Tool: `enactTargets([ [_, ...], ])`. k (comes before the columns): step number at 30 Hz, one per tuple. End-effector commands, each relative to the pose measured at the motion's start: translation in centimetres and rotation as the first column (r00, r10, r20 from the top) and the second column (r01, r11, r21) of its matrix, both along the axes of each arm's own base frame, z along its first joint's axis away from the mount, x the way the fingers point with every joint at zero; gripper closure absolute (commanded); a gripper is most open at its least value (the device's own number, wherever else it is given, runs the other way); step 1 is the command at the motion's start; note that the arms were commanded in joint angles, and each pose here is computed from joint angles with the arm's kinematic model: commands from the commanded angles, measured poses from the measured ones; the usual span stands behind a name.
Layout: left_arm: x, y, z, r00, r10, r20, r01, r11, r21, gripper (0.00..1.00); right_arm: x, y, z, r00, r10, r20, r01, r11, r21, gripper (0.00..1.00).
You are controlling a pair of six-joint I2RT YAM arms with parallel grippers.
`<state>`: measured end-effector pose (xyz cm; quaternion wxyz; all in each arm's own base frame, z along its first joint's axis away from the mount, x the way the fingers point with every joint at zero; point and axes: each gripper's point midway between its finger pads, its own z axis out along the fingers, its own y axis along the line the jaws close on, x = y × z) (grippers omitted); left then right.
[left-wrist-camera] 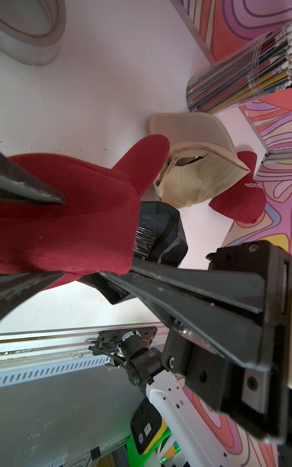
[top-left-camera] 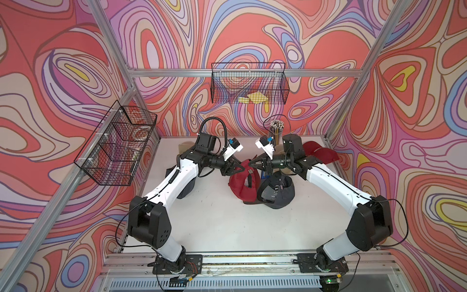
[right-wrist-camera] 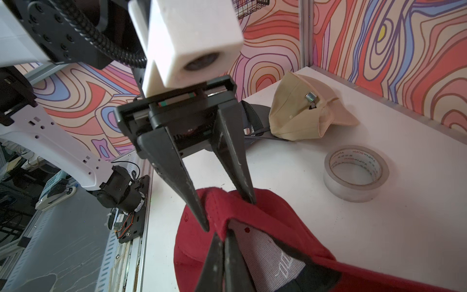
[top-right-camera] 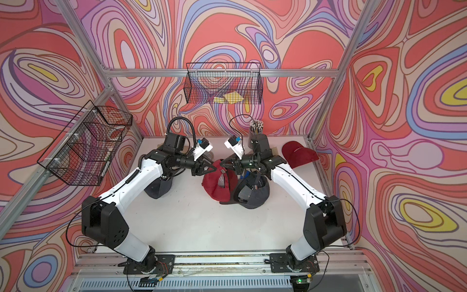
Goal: Open the adjustable buckle of the baseball cap
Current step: Open the adjustable buckle on the baseball cap.
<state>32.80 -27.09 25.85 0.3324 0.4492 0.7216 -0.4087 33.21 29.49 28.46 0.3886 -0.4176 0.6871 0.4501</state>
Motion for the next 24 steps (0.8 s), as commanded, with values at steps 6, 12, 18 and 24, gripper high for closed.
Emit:
enactTargets([
  [6,-0.85,-0.62,0.25,0.998,-0.057,-0.024,0.055,0.996,-0.067,0.58,-0.15,-0.31,1.61,0.999,-0.017,0.038,0.015,0.999,0.036,1.00],
  [12,-0.65,-0.91,0.17,0.997,-0.059,-0.044,0.056,0.995,-0.082,0.66,-0.06,-0.20,1.52,0.999,-0.015,0.030,0.013,0.999,0.041,1.00],
  [18,-0.59,-0.76,0.25,0.998,-0.052,-0.037,0.049,0.996,-0.074,1.00,-0.01,-0.29,1.65,0.999,-0.027,0.035,0.026,0.999,0.043,1.00],
  [24,-0.69,-0.83,0.61,0.997,-0.056,-0.043,0.052,0.995,-0.086,1.00,0.40,-0.53,1.54,0.998,-0.058,0.035,0.057,0.998,0.037,0.89],
])
